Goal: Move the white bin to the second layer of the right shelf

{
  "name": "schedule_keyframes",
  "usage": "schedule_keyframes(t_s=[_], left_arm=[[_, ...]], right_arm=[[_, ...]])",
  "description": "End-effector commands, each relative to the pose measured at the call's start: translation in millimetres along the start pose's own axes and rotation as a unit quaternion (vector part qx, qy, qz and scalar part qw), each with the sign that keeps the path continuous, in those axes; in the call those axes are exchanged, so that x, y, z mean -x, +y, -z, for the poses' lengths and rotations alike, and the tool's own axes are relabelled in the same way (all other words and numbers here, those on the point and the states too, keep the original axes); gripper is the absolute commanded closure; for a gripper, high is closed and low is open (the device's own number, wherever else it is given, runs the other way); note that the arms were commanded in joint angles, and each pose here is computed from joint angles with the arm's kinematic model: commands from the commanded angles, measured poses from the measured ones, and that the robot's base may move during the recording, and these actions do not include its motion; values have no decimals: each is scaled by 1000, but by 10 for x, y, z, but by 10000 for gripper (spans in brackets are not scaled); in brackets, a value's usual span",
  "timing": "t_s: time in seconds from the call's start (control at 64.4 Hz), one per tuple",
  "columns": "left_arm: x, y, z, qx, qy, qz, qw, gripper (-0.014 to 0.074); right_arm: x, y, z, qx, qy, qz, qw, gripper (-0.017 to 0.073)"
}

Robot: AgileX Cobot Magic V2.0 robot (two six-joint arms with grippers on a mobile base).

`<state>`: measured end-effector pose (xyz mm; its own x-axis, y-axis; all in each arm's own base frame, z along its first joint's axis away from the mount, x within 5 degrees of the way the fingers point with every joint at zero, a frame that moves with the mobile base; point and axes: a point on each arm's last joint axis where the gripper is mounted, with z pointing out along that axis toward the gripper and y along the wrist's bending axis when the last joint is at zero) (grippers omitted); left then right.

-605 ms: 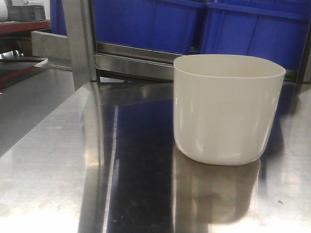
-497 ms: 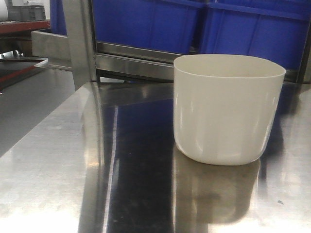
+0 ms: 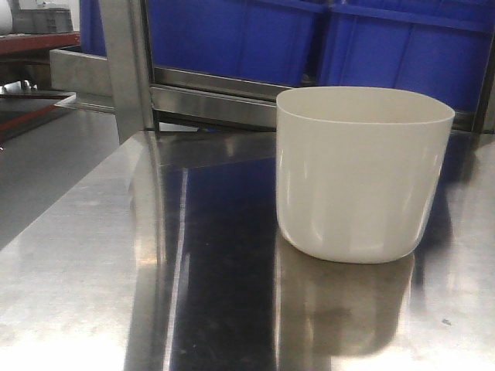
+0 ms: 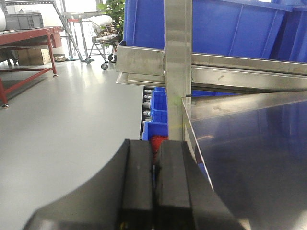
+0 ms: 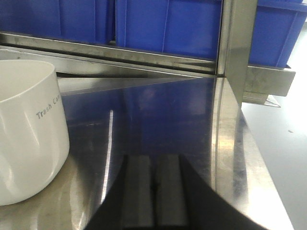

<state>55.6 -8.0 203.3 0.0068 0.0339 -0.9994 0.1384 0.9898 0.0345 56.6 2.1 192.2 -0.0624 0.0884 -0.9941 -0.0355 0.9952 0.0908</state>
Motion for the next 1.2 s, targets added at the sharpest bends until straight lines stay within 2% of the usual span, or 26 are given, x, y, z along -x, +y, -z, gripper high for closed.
schedule_keyframes(t_s=[0.0, 0.559, 0.699, 0.792, 0.869, 1.071, 1.18], left_arm=[[-40, 2, -3, 2, -31, 4, 1000, 509], [-40, 2, -3, 2, -31, 4, 1000, 509], [-40, 2, -3, 2, -31, 4, 1000, 509], [-40, 2, -3, 2, -31, 4, 1000, 509], [-40, 2, -3, 2, -31, 4, 1000, 509], [-40, 2, -3, 2, -31, 4, 1000, 509], [-40, 2, -3, 2, -31, 4, 1000, 509]], right_arm=[[147, 15, 31, 5, -64, 14, 998, 510], [172, 19, 34, 7, -78, 18, 997, 510], [313, 43, 59, 18, -153, 17, 988, 510], [482, 63, 43, 23, -178, 16, 984, 510], [649, 78, -34, 24, -159, 0, 987, 510], [1307, 134, -428, 13, -73, -3, 997, 510], [1623, 163, -729, 4, 0, -32, 999, 510]])
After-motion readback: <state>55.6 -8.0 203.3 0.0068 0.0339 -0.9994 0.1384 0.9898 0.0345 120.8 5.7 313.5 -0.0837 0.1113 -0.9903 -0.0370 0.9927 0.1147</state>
